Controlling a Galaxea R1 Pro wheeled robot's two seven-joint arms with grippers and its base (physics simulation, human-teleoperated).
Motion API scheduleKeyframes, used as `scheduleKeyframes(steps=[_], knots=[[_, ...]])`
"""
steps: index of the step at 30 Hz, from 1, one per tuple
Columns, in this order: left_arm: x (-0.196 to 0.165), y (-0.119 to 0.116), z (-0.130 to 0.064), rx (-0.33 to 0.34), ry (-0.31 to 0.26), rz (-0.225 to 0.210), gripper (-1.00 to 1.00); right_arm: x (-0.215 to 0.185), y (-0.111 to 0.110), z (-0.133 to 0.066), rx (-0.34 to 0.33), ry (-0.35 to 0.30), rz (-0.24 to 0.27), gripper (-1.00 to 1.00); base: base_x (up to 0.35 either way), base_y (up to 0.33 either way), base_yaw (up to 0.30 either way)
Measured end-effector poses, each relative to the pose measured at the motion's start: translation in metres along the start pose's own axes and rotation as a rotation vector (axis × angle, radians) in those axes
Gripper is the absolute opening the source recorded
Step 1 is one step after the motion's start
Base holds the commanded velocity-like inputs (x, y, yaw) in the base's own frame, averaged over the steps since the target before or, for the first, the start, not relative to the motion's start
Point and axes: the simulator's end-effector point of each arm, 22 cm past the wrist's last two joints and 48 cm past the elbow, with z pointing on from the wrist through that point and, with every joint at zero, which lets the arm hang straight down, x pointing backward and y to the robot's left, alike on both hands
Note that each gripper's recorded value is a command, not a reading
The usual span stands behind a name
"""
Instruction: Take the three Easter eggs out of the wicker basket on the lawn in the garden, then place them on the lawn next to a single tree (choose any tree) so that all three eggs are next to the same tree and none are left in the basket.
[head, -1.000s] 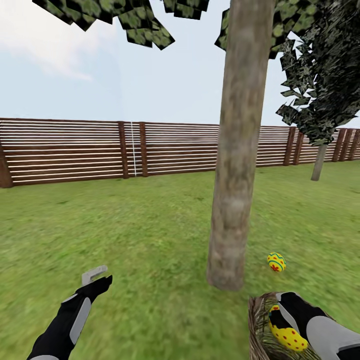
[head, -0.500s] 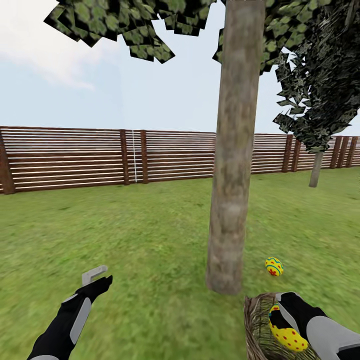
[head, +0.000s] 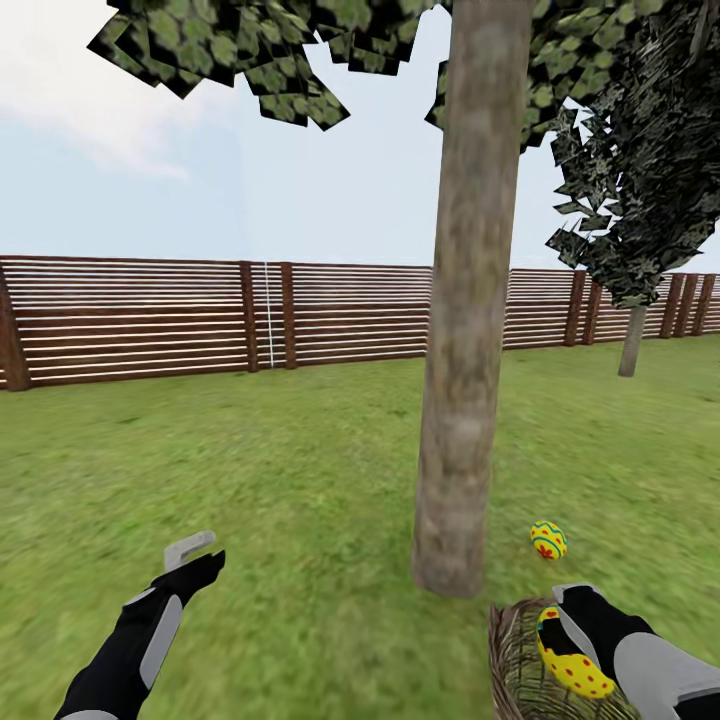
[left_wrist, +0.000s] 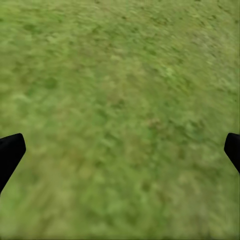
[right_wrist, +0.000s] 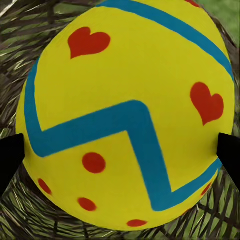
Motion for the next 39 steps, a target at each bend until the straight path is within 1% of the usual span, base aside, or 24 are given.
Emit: scheduleKeyframes(steps=[39], knots=[[-0.079,-0.029,-0.023,0.001,0.002,0.001,1.00,-0.057,-0.024,-0.063,0.000,-0.001,0.001,-1.00,0.000,0.000,0.000]])
